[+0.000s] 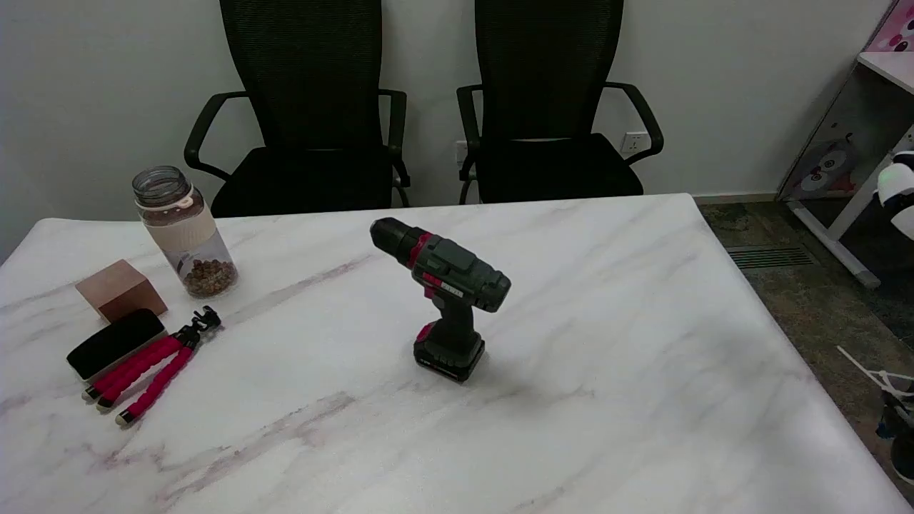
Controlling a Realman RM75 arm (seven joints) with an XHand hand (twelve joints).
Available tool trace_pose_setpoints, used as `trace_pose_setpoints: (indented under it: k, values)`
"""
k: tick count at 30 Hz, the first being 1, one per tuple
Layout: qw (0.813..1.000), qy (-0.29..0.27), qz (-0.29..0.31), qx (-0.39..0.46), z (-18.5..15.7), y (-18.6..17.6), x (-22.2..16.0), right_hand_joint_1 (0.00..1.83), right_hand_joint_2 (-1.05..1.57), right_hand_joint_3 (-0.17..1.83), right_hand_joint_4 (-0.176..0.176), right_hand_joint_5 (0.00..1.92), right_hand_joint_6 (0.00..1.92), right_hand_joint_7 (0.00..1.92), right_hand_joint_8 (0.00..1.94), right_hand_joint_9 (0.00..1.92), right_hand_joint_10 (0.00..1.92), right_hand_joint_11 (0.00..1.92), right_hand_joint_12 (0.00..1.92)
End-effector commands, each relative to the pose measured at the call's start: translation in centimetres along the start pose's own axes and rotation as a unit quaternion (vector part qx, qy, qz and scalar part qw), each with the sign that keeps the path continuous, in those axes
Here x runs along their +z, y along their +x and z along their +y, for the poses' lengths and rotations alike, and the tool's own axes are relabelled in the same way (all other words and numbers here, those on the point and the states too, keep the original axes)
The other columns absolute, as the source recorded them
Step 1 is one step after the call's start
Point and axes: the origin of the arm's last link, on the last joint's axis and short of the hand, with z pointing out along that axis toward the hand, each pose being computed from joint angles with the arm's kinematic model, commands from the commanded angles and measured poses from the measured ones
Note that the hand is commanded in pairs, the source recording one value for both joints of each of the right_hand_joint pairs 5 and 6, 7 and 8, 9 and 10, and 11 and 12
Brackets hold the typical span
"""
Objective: Pick up the power screwdriver.
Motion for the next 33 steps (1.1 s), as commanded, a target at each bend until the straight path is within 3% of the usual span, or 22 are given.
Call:
trace_pose_setpoints:
  k: [1, 9, 12, 14, 21, 33]
  values:
    - [0.994, 0.019, -0.093, 0.059, -0.3, -0.6, -3.4, 0.85, 0.55, 0.96, -0.176, 0.79, 0.79, 0.79, 0.79, 0.68, 0.68, 0.85, 0.85]
    - [0.992, 0.033, -0.113, 0.055, -0.8, -1.1, -3.9, 0.85, 0.54, 0.96, -0.176, 0.79, 0.79, 0.79, 0.79, 0.69, 0.69, 0.85, 0.85]
    - [0.987, 0.06, -0.152, 0.001, -1.3, -2.5, -3.8, 0.85, 0.55, 0.95, -0.176, 0.78, 0.78, 0.78, 0.78, 0.69, 0.69, 0.86, 0.86]
    - [0.978, 0.081, -0.185, -0.052, -1.8, -4.0, -3.8, 0.86, 0.56, 0.93, -0.176, 0.78, 0.78, 0.78, 0.78, 0.69, 0.69, 0.86, 0.86]
    - [0.917, 0.168, -0.292, -0.215, -2.6, -8.8, -3.6, 0.92, 0.49, 0.9, -0.176, 0.75, 0.75, 0.75, 0.75, 0.68, 0.68, 0.84, 0.84]
    - [0.879, 0.176, -0.332, -0.293, -0.6, -8.0, -2.6, 0.93, 0.57, 0.84, -0.176, 0.84, 0.84, 0.84, 0.84, 0.75, 0.75, 0.9, 0.9]
